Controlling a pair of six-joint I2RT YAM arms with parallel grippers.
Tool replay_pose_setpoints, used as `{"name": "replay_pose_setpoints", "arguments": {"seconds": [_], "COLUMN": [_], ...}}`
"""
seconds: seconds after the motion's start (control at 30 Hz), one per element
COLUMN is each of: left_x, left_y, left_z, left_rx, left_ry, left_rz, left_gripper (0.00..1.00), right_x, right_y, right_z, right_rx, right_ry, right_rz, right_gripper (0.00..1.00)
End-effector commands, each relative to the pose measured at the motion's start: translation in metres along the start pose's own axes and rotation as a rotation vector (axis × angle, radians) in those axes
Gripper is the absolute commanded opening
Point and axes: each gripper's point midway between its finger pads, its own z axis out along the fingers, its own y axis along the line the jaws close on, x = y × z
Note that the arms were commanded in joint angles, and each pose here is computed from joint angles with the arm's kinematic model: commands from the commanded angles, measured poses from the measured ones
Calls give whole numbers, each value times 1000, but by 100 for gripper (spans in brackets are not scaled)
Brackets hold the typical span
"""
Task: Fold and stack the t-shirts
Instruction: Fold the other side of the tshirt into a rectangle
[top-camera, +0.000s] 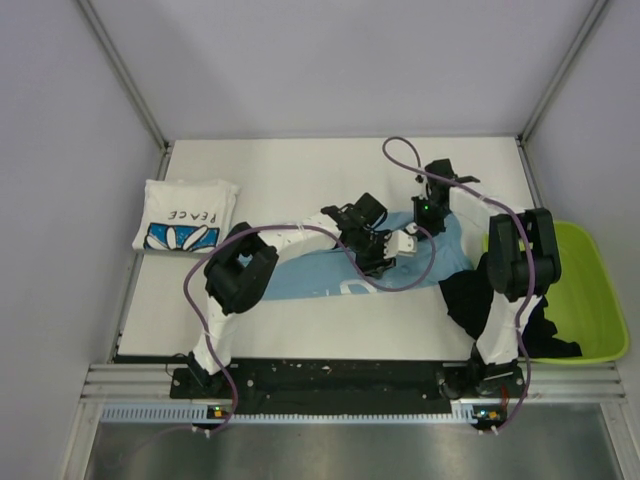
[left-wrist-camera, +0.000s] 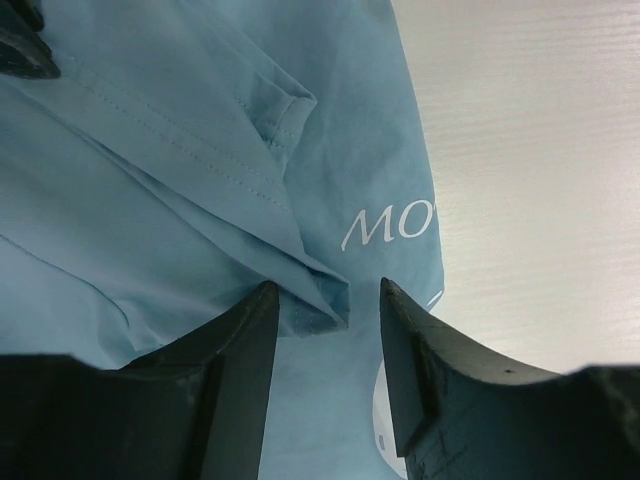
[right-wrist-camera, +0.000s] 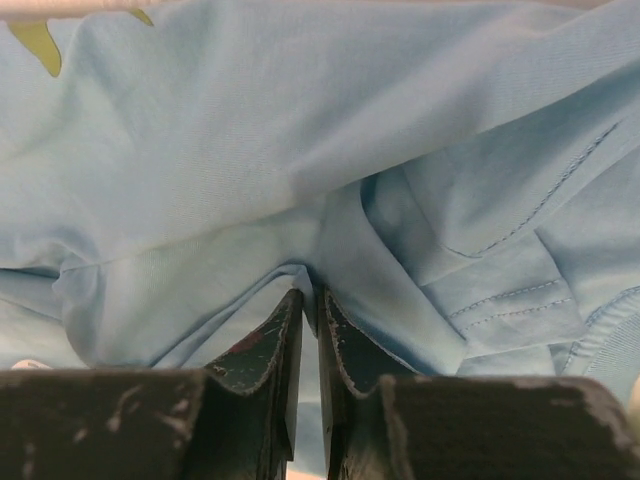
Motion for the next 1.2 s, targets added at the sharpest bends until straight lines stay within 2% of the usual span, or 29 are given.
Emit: {"name": "replay_pose_setpoints", "arguments": {"seconds": [0.0, 0.07, 0.2, 0.27, 0.33, 0.43, 0.77, 1.17], "left_x": [-3, -1, 4, 6, 6, 1, -12, -27], "left_y": [-1, -4, -2, -2, -2, 3, -3, -18], "left_z": [6, 7, 10, 11, 12, 8, -10, -39], "left_rx": [8, 22, 8, 9, 9, -12, 23, 81], "left_ry": [-25, -25, -15, -11, -10, -9, 1, 15], "left_rz": [20, 27, 26, 27, 23, 5, 1, 9], "left_gripper": [49, 50, 51, 48, 34, 1, 0, 0], "right_x": [-4, -3, 0, 7, 15, 35, 91, 117], "right_y": [9, 8, 9, 5, 2, 2, 12, 15], "right_z": [-8, -9, -19, -30, -45, -60, -86, -98], "right_rx": [-35, -31, -29, -9, 11, 9, -66, -91], "right_ry": [-33, -32, -38, -44, -52, -38, 17, 89], "right_rz": [-16, -18, -16, -10, -7, 9, 71, 85], "right_gripper": [8, 0, 0, 0, 0, 0, 0, 0]}}
